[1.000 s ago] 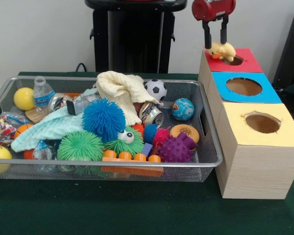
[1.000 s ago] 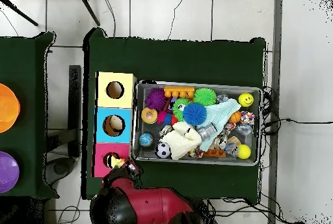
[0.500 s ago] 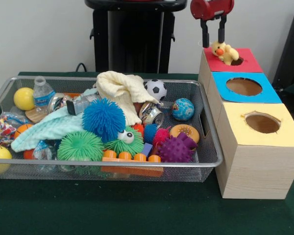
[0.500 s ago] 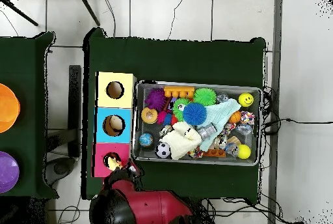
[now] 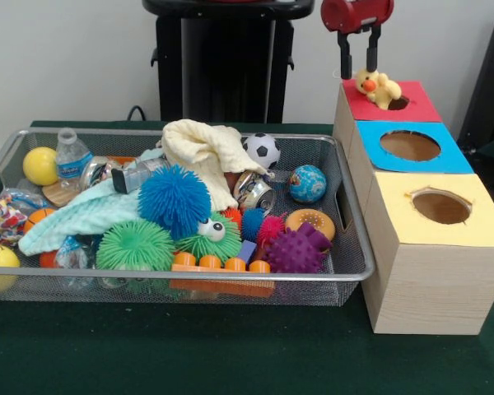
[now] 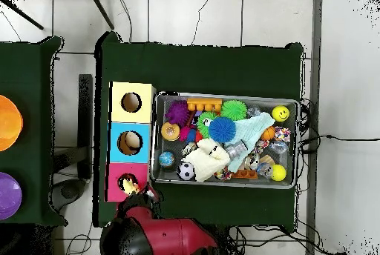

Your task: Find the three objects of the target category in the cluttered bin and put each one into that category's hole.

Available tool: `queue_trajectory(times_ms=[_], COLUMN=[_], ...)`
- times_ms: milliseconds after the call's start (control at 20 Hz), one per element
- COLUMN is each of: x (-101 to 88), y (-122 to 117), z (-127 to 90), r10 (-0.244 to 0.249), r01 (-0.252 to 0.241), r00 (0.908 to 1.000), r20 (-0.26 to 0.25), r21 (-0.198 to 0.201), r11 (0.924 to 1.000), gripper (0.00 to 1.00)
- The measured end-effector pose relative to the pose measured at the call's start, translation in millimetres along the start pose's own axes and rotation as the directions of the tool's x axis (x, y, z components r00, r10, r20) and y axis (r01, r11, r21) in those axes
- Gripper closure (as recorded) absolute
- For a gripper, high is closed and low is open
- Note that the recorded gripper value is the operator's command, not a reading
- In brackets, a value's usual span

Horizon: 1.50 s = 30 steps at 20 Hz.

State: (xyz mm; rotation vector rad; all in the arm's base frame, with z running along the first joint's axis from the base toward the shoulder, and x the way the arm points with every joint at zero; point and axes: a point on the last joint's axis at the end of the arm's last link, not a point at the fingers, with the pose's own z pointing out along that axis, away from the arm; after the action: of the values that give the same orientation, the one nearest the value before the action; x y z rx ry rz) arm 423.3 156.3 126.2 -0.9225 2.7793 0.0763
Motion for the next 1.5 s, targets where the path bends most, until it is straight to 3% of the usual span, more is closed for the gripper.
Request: queue_trajectory(times_ms=[350,600,1000,1500], x=[0.6,1.0,-2.5,-11.8], y=[-0.3,0.4,4.0,-14.9], z=[-0.9,-6.9,-24.2,-38.1], r10=[0.0,-0.007,-0.028,-0.005], r01=[0.0,0.008,0.031,0.01], r00=[1.0,0.9999,0.9977,0.9984], r20=[-0.002,-0.014,-0.062,-0.056], r21=[0.007,0.034,0.062,0.093], r11=[1.0,0.9994,0.9976,0.9956], gripper=[0.0,0.0,0.0,0.0])
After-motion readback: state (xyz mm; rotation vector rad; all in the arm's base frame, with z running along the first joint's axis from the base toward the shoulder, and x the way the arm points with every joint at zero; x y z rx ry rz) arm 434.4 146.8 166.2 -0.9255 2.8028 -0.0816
